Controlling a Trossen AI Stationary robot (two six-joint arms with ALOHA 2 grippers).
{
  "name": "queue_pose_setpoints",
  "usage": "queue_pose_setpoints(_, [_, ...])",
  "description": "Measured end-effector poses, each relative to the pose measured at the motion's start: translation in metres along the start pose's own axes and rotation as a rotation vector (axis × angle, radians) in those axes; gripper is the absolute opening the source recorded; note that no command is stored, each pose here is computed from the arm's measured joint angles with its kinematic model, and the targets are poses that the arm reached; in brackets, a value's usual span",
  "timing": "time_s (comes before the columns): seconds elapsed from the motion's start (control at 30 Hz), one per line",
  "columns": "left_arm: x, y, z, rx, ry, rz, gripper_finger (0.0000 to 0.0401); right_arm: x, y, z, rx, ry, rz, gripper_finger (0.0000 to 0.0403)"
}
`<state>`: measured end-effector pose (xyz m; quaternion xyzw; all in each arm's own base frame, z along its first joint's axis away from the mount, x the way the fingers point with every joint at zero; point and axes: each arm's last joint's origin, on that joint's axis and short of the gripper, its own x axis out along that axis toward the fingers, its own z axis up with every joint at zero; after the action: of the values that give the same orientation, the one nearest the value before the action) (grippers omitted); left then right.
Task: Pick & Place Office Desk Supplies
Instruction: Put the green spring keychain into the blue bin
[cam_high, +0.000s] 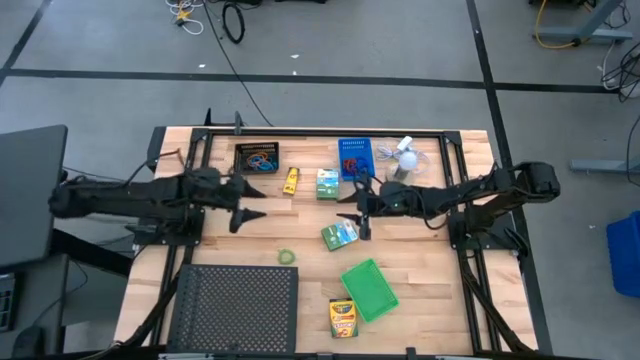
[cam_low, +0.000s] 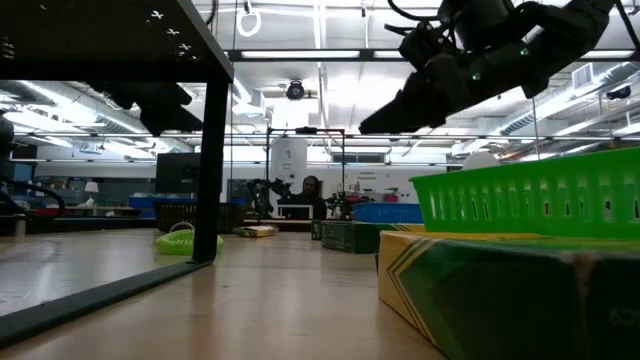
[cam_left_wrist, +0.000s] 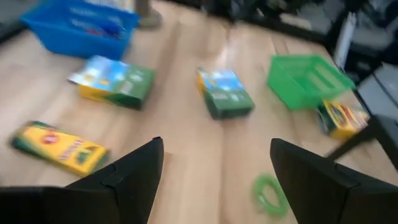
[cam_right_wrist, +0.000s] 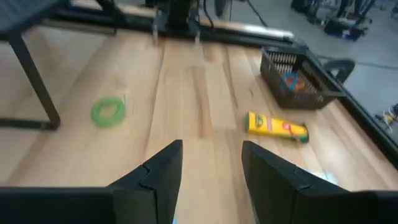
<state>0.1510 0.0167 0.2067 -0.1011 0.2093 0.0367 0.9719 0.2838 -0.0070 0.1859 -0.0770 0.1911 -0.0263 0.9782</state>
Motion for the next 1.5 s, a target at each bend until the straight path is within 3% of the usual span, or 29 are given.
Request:
queue_pose_setpoints(0.37, [0.063, -0.034, 0.019, 0.005, 0.463, -0.039, 0.0303, -0.001, 0.011, -0.009, -0.005, 0.108, 0.023, 0.0174])
queue_pose_setpoints(0.53, [0.094, -0.051, 0.024, 0.039, 0.582, -0.056, 0.0303, -0.002, 0.014, -0.01, -0.009, 0.122, 0.033, 0.0174])
queue_pose_setpoints(0.87, [0.14, -0.075, 0.018, 0.075, 0.746, -0.105, 0.0303, -0.002, 0.014, -0.012, -0.017, 0.141, 0.034, 0.0174])
queue_pose_setpoints(1.1, [0.152, -0.071, 0.009, 0.063, 0.792, -0.096, 0.0303, -0.002, 0.014, -0.012, -0.021, 0.139, 0.034, 0.0174])
queue_pose_setpoints(1.17, [0.153, -0.068, 0.008, 0.121, 0.767, -0.016, 0.0303, -0.002, 0.014, -0.012, -0.022, 0.137, 0.034, 0.0174])
queue_pose_setpoints(1.27, [0.152, -0.059, -0.002, 0.129, 0.84, 0.032, 0.0303, -0.002, 0.014, -0.012, -0.025, 0.135, 0.035, 0.0174])
queue_pose_setpoints(1.33, [0.157, -0.056, 0.004, 0.118, 0.802, 0.02, 0.0303, -0.002, 0.015, -0.012, -0.026, 0.135, 0.036, 0.0174])
queue_pose_setpoints(1.43, [0.161, -0.051, -0.011, 0.113, 0.901, 0.014, 0.0303, -0.002, 0.015, -0.011, -0.024, 0.134, 0.036, 0.0174])
queue_pose_setpoints(1.5, [0.166, -0.053, -0.01, 0.103, 0.878, -0.035, 0.0303, -0.002, 0.015, -0.011, -0.024, 0.133, 0.036, 0.0174])
